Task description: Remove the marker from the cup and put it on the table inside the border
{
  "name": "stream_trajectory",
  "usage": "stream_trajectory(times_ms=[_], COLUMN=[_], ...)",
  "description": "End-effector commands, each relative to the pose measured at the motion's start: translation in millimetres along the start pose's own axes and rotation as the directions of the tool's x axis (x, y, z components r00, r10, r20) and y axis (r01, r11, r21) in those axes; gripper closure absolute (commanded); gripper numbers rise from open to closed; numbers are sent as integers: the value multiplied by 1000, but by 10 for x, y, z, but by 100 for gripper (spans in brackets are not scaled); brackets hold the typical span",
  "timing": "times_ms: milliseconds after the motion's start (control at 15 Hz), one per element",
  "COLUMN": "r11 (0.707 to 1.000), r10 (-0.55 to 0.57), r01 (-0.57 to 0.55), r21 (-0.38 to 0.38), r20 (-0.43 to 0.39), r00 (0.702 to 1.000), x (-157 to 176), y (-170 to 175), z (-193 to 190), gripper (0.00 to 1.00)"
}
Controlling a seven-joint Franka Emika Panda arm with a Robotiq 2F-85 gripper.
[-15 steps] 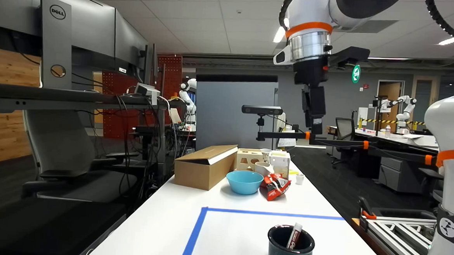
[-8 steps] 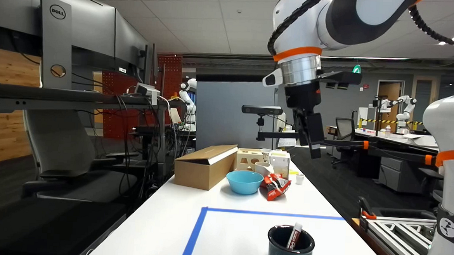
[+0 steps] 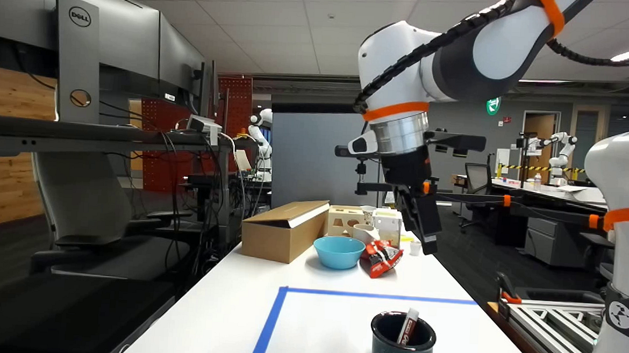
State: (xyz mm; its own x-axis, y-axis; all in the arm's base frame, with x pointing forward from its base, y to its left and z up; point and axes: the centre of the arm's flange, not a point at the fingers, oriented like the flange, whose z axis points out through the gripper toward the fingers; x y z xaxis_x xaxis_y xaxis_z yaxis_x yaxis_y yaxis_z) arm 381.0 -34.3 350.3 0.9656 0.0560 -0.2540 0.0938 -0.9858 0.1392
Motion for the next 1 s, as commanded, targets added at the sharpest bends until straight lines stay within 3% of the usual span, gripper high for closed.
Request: stream_trajectory(times_ms=[0,933], r11=[998,990], r10=[-45,-118], r01=[45,126], r21=[-34,-69], r20=[15,109], r00=[999,987], x=[306,819], y=[-156,-256], z=[111,621], gripper=[0,0])
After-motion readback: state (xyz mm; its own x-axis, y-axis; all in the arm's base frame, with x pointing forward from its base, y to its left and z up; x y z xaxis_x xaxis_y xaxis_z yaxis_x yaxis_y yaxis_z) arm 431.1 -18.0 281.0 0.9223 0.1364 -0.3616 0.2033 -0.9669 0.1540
